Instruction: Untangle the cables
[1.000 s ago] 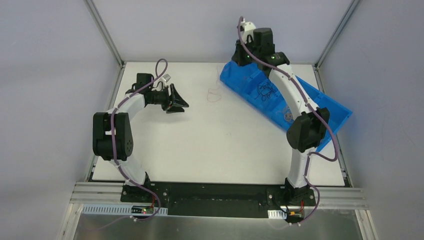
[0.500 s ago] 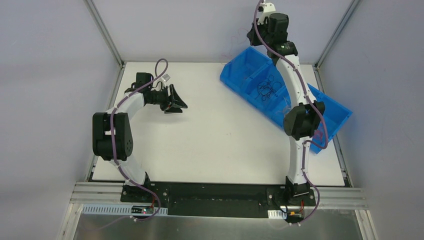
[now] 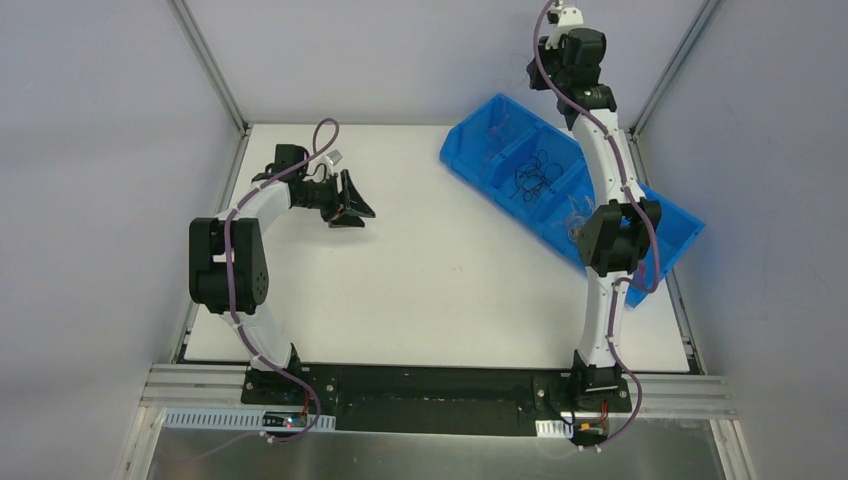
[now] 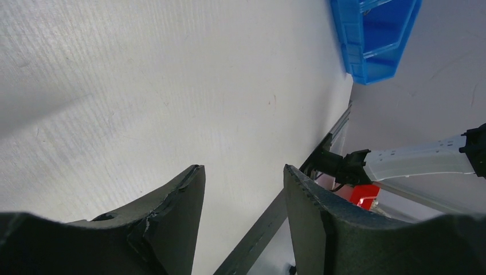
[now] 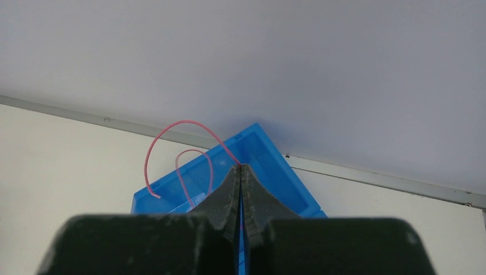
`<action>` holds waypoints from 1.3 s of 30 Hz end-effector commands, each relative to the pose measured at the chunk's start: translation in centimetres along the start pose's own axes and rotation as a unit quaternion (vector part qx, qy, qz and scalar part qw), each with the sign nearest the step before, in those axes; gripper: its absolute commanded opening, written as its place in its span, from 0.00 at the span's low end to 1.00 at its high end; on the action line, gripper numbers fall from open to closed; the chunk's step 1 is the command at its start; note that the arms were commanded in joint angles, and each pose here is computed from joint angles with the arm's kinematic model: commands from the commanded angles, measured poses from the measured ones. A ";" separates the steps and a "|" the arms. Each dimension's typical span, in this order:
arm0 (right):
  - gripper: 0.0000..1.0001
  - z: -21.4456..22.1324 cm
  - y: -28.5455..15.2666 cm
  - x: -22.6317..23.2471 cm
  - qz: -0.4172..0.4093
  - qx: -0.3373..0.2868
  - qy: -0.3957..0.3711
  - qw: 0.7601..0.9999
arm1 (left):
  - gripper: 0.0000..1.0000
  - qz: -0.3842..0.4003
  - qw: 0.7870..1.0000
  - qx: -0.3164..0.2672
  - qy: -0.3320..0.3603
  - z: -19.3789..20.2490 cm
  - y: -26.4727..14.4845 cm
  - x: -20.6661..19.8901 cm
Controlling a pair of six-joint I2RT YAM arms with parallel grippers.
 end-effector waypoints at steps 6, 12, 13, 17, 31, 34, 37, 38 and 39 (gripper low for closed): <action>0.44 3.0 1.0 0.8 -0.028 0.045 -0.019 0.998 | 0.56 -0.012 0.996 -0.013 0.082 -1.4 -1.1 -1.9; 0.55 2.2 -0.9 1.2 -0.041 0.048 -0.009 0.998 | 0.60 -0.027 0.993 -0.015 0.110 -1.7 -1.6 -2.2; 0.58 1.9 -1.3 1.3 -0.043 0.047 -0.008 0.998 | 0.62 -0.027 0.993 -0.014 0.114 -1.7 -1.7 -2.3; 0.81 1.1 -3.4 1.9 -0.066 0.057 0.004 0.996 | 0.97 -0.046 0.988 -0.027 0.148 -2.5 -2.6 -3.4; 1.00 5.9 -17.0 5.1 -0.107 0.176 0.109 0.973 | 0.99 -0.217 0.941 -0.127 0.226 -5.9 -9.7 -11.4; 0.99 8.0 -20.0 5.8 -0.114 0.200 0.126 0.965 | 0.99 -0.244 0.929 -0.135 0.243 -4.7 -10.0 -11.8; 0.99 10.0 -22.5 6.0 -0.108 0.211 0.134 0.962 | 0.99 -0.279 0.919 -0.119 0.252 -3.0 -9.2 -11.0; 0.99 10.5 -23.2 5.9 -0.106 0.208 0.138 0.963 | 0.99 -0.289 0.917 -0.112 0.251 -2.4 -8.8 -10.7; 0.99 10.8 -24.0 5.8 -0.102 0.203 0.140 0.964 | 0.99 -0.294 0.918 -0.101 0.246 -1.6 -8.4 -10.2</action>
Point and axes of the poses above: each gripper's point midway between its finger pads, its own y axis out along the fingers, its own x axis along the line the jaws close on, z = x × y, the point moved 8 cm from there along -y, back along the fingers, and after that the axes turned 12 degrees about -y, right-handed, at the moved point
